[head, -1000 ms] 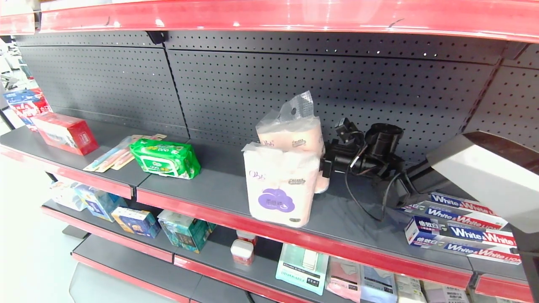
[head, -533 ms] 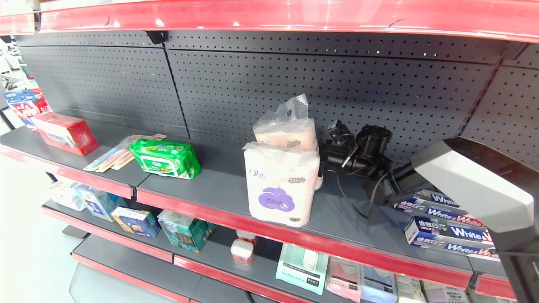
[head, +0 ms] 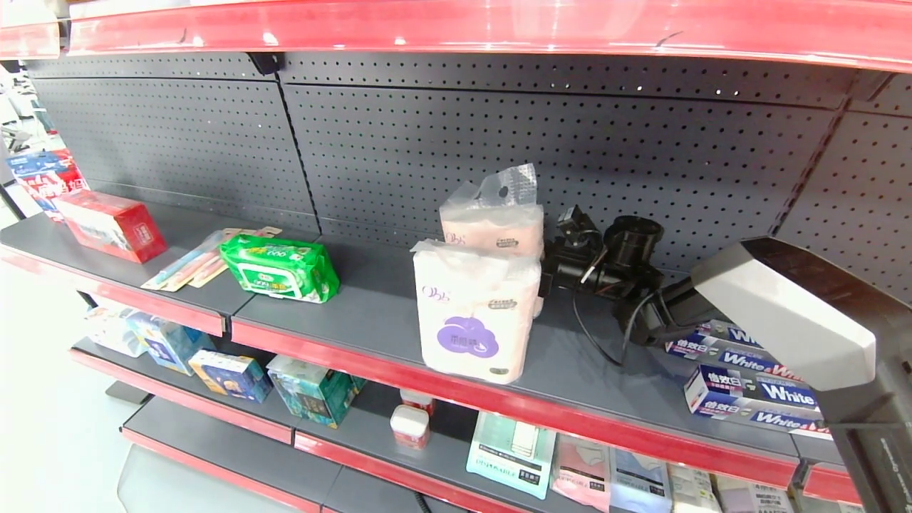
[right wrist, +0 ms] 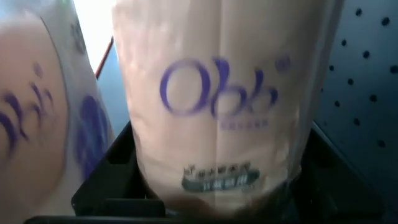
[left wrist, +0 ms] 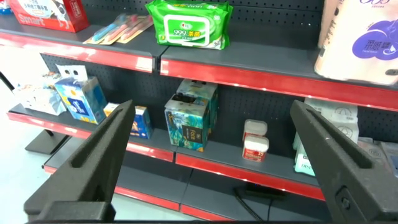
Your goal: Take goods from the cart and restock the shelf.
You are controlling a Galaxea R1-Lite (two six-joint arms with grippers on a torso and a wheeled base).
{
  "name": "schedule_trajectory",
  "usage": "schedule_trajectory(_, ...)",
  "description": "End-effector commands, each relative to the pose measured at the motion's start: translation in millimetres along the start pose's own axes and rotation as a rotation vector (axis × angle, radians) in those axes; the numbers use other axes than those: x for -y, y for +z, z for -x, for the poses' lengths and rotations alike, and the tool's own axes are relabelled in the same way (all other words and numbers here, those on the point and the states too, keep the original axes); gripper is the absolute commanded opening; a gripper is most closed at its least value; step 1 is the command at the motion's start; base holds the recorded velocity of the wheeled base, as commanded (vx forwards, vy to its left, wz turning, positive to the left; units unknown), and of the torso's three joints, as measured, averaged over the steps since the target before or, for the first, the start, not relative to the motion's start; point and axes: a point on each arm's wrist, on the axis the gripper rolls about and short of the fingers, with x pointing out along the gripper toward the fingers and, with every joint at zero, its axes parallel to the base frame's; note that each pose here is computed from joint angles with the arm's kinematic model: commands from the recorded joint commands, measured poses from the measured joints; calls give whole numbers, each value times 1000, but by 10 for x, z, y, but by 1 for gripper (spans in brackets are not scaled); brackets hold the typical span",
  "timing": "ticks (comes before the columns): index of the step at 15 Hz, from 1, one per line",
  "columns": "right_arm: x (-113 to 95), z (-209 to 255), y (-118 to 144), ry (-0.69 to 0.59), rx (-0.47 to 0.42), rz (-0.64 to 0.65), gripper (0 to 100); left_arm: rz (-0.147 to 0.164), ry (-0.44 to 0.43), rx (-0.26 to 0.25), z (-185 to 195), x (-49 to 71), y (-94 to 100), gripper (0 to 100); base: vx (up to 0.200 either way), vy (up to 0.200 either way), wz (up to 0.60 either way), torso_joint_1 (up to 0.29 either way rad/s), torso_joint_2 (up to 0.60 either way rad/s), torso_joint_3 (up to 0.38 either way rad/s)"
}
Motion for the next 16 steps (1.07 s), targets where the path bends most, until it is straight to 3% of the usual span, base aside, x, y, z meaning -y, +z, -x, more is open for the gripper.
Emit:
schedule_trajectory(1, 59, 89, -62, -7, -13, -2, 0, 0, 1, -1, -1, 0, 1, 100, 0, 0, 0, 0, 0, 0)
schedule_trajectory(8, 218, 398, -120, 54, -21, 50, 0, 0, 1, -1, -1, 0, 1, 100, 0, 0, 0, 0, 0, 0)
schedule_trajectory(13, 162, 443, -179, 180, -12, 51, 0, 0, 1, -1, -1, 0, 1, 100, 0, 0, 0, 0, 0, 0)
schedule_trajectory(16, 153, 425, -165, 178, -10, 56, 0, 0, 1, -1, -1, 0, 1, 100, 0, 0, 0, 0, 0, 0)
